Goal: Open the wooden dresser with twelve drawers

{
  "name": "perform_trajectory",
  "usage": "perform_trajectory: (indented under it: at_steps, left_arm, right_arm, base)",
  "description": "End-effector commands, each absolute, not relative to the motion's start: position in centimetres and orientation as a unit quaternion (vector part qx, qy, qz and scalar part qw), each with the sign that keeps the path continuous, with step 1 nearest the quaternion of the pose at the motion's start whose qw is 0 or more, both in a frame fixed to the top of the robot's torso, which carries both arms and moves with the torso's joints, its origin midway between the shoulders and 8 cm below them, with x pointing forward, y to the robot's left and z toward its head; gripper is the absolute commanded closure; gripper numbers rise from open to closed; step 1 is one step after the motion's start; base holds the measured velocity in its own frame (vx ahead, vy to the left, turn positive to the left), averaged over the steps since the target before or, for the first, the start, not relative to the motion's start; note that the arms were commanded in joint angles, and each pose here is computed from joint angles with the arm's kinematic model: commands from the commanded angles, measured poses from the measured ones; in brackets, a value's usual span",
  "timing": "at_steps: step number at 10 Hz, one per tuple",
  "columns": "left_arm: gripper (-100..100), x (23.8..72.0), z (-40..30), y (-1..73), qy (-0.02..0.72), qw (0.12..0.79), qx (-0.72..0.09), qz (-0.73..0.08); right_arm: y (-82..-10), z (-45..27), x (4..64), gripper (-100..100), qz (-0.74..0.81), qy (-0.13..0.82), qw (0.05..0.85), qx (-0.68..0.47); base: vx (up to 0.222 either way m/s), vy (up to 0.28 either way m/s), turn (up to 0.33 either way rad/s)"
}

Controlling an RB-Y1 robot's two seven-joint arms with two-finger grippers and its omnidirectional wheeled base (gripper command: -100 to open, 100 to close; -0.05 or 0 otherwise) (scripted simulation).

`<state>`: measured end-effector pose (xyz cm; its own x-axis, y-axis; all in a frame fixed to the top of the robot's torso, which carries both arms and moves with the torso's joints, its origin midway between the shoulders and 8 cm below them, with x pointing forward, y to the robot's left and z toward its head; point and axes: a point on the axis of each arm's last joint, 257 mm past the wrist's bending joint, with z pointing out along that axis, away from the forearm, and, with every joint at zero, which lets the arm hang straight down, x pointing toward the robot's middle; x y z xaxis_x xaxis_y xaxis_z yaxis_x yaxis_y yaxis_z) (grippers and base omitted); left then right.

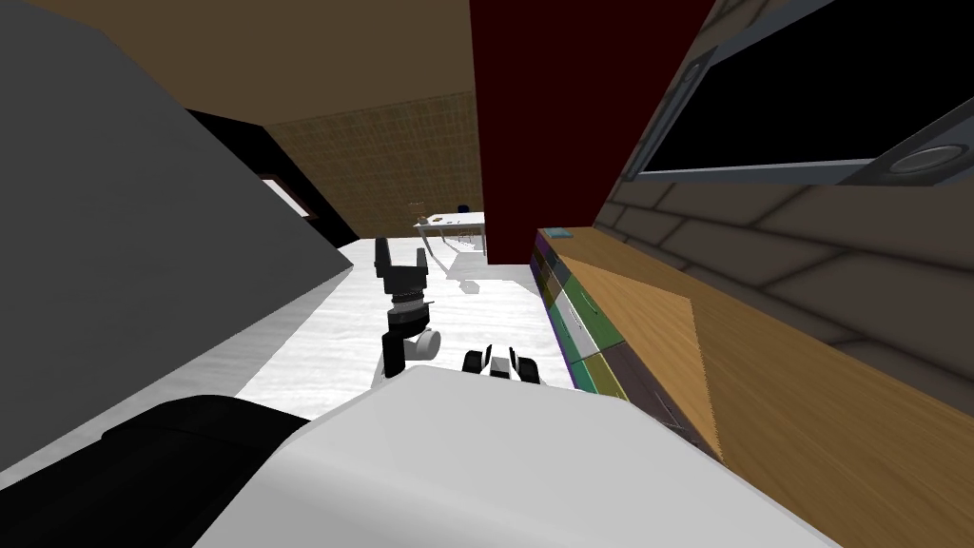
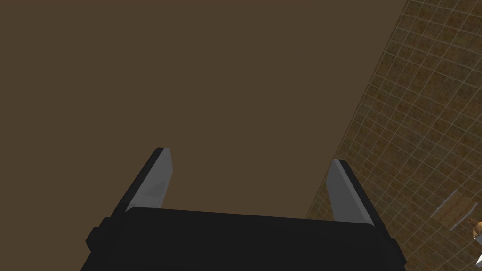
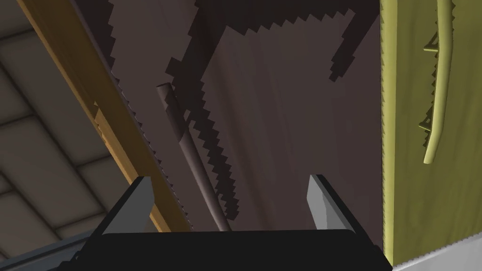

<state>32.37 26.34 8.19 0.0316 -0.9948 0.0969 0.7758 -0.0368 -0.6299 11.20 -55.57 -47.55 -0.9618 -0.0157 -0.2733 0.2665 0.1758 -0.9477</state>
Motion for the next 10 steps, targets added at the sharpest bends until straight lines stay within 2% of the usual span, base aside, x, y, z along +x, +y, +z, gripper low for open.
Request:
perform_trajectory:
  at_steps: [1,5,6,10]
  left_arm:
    - [0,32.4,8.2,26.3,0.201,0.664,-0.273,-0.666]
    - [0,32.4,8.2,26.3,0.201,0.664,-0.273,-0.666]
    - [0,32.4,8.2,26.3,0.201,0.664,-0.273,-0.666]
    - [0,32.4,8.2,26.3,0.201,0.664,-0.273,-0.666]
  right_arm:
    - [-56.9,-45.8,10.6,-100,-0.666,0.735,0.104,0.069]
    - [-57.4,-45.2,10.3,-100,-0.675,0.728,0.102,0.065]
    - [-57.4,-45.2,10.3,100,-0.675,0.728,0.102,0.065]
    - [-57.6,-44.8,11.7,100,-0.675,0.728,0.103,0.063]
  base:
    - [0.054,0.002,0.025]
    - [0.027,0.002,0.005]
    - [0.0,0.0,0.0]
    - [-0.025,0.158,-0.01]
